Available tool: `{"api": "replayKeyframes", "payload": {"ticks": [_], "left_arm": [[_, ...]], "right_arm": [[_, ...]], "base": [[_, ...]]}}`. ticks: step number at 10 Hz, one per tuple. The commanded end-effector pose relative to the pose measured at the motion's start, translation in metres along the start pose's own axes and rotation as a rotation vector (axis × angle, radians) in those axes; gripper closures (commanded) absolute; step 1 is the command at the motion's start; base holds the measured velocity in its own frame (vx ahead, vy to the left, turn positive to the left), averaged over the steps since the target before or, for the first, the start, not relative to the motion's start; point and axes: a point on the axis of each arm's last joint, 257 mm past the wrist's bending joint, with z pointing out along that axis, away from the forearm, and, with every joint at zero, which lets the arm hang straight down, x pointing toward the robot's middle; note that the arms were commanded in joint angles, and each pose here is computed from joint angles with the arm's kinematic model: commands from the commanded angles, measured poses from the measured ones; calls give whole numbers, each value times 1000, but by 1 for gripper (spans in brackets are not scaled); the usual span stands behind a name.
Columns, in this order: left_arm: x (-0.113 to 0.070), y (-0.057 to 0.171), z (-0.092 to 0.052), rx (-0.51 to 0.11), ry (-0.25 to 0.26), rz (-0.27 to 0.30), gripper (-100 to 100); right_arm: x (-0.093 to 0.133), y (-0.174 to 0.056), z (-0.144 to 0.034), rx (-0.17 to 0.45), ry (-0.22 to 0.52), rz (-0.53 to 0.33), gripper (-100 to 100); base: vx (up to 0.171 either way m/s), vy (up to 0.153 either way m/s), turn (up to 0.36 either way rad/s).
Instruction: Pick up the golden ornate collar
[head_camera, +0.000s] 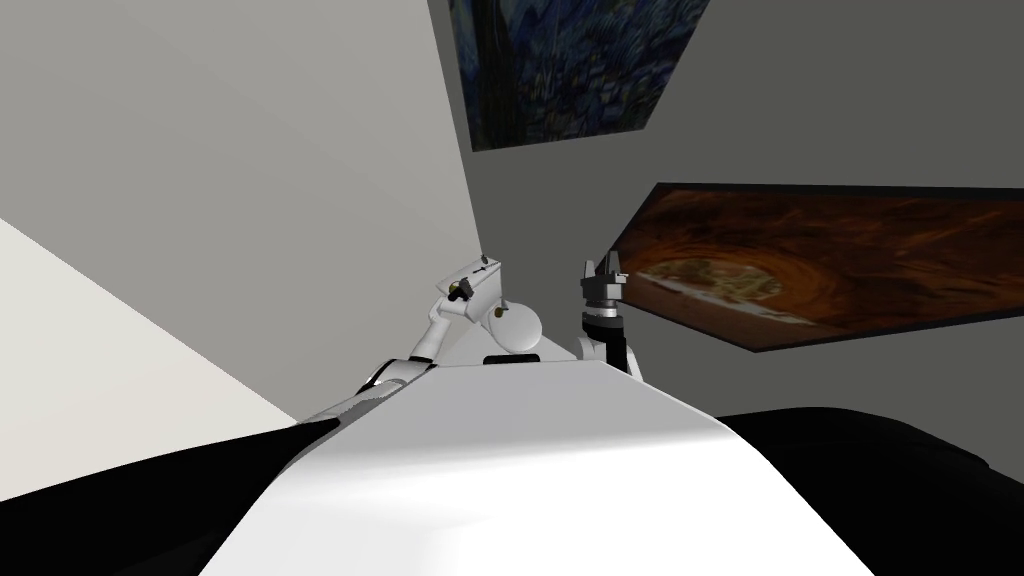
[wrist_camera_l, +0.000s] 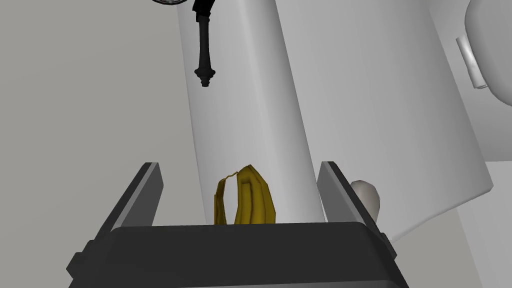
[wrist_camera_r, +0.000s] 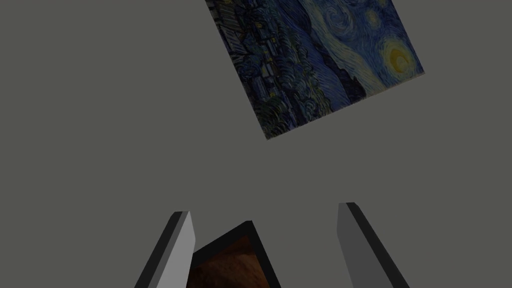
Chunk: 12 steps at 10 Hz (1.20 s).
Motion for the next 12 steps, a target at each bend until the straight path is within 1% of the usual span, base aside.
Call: {"api": "replayKeyframes", "payload": {"ticks": [1,2,3,5,6,8,10,11,12], "left_arm": [[-7,4,6,-29,-25,-5,-100],[-12,1,11,-46,-49,-9,-100],[-15,4,12,-54,-54,-9,-100],[-29,-2,20,-89,-108,-18,-100],[-32,3,20,-98,-114,-18,-100],[-51,-1,25,-133,-174,-26,-100],[-70,-6,28,-159,-230,-33,-100],[-70,-6,28,-159,-230,-33,-100],[-80,-9,28,-168,-256,-35,-100]], "right_arm": [[0,0,0,0,0,0,0],[0,0,0,0,0,0,0],[0,0,0,0,0,0,0],[0,0,0,0,0,0,0],[0,0,0,0,0,0,0],[0,0,0,0,0,0,0],[0,0,0,0,0,0,0],[0,0,0,0,0,0,0],[0,0,0,0,0,0,0]], "base": [[-3,-66,25],[-12,-59,32],[-5,-43,22],[2,-58,52],[-4,-60,19],[-3,-52,44],[-3,-70,46],[2,-41,13],[6,-32,20]]}}
